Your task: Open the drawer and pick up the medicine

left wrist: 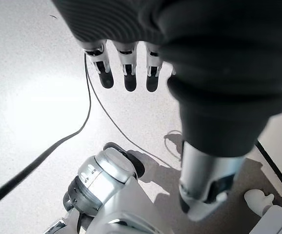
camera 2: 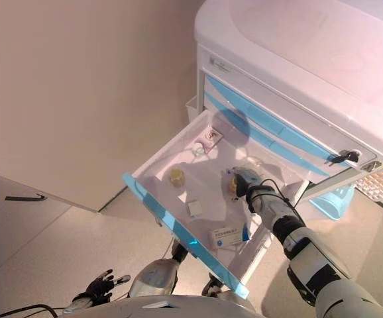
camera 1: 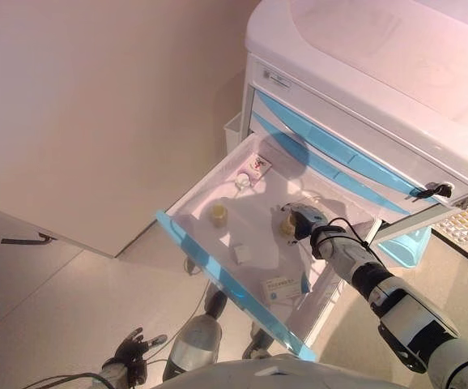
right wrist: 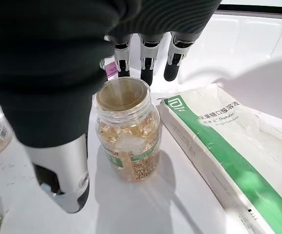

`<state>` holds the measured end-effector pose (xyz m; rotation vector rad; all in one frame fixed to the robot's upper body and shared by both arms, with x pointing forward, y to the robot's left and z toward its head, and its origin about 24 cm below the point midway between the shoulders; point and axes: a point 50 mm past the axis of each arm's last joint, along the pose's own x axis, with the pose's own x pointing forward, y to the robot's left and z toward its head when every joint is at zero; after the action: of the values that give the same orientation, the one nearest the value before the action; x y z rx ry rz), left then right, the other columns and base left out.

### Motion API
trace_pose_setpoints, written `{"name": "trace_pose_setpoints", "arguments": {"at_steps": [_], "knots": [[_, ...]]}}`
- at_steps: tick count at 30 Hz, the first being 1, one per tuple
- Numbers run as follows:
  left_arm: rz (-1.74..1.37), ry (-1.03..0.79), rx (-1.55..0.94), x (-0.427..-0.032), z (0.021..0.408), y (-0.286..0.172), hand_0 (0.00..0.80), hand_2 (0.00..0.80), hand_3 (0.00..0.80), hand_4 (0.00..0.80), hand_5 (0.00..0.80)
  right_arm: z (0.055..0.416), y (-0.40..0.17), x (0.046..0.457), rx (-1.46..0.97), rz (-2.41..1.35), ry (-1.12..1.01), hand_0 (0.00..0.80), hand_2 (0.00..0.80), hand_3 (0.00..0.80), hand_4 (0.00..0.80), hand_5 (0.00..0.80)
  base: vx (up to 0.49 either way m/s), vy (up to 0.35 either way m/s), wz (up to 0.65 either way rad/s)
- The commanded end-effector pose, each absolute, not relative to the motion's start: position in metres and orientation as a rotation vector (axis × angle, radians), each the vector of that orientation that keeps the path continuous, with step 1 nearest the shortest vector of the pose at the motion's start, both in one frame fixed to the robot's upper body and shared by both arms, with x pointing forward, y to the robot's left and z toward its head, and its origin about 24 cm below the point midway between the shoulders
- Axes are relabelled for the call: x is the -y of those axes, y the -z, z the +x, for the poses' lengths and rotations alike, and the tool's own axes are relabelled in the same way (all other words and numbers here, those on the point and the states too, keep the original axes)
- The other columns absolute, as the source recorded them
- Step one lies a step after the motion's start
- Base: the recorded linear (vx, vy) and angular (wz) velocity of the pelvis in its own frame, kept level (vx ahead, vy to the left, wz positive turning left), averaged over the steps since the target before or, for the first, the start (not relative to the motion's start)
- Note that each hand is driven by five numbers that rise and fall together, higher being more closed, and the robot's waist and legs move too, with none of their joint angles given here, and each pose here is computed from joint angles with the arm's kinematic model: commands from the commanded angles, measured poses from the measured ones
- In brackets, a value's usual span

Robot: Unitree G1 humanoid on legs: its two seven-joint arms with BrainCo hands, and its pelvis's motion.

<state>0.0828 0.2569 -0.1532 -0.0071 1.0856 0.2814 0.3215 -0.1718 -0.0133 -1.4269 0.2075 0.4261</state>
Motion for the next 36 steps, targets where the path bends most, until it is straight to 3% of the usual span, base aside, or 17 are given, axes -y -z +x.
{"name": "trace_pose_setpoints", "arguments": {"at_steps": [1, 19, 22, 23, 36], "knots": [[0.069, -0.234, -1.084, -0.264, 0.086, 0.15, 0.0, 0.0, 0.0, 0.0, 0.0, 0.338, -0.008, 0.155, -0.088, -1.483, -0.408, 0.0, 0.0, 0.0, 0.0, 0.0, 0.0, 0.0, 0.0], [0.07, -0.216, -1.067, -0.261, 0.093, 0.15, 0.0, 0.0, 0.0, 0.0, 0.0, 0.342, -0.006, 0.167, -0.15, -1.49, -0.312, 0.0, 0.0, 0.0, 0.0, 0.0, 0.0, 0.0, 0.0], [0.069, -0.215, -1.064, -0.261, 0.095, 0.149, 0.0, 0.0, 0.0, 0.0, 0.0, 0.343, -0.008, 0.168, -0.147, -1.497, -0.311, 0.769, 0.769, 0.769, 0.769, 0.769, 0.0, 0.0, 0.0], [0.07, -0.214, -1.063, -0.261, 0.095, 0.149, 0.0, 0.0, 0.0, 0.0, 0.0, 0.344, -0.008, 0.167, -0.145, -1.498, -0.31, 0.8, 0.8, 0.8, 0.8, 0.8, 0.0, 0.0, 0.0], [0.069, -0.216, -1.049, -0.263, 0.099, 0.148, 0.0, 0.0, 0.0, 0.0, 0.0, 0.343, -0.009, 0.164, -0.119, -1.488, -0.311, 0.8, 0.8, 0.8, 0.8, 0.8, 0.0, 0.0, 0.0]]}}
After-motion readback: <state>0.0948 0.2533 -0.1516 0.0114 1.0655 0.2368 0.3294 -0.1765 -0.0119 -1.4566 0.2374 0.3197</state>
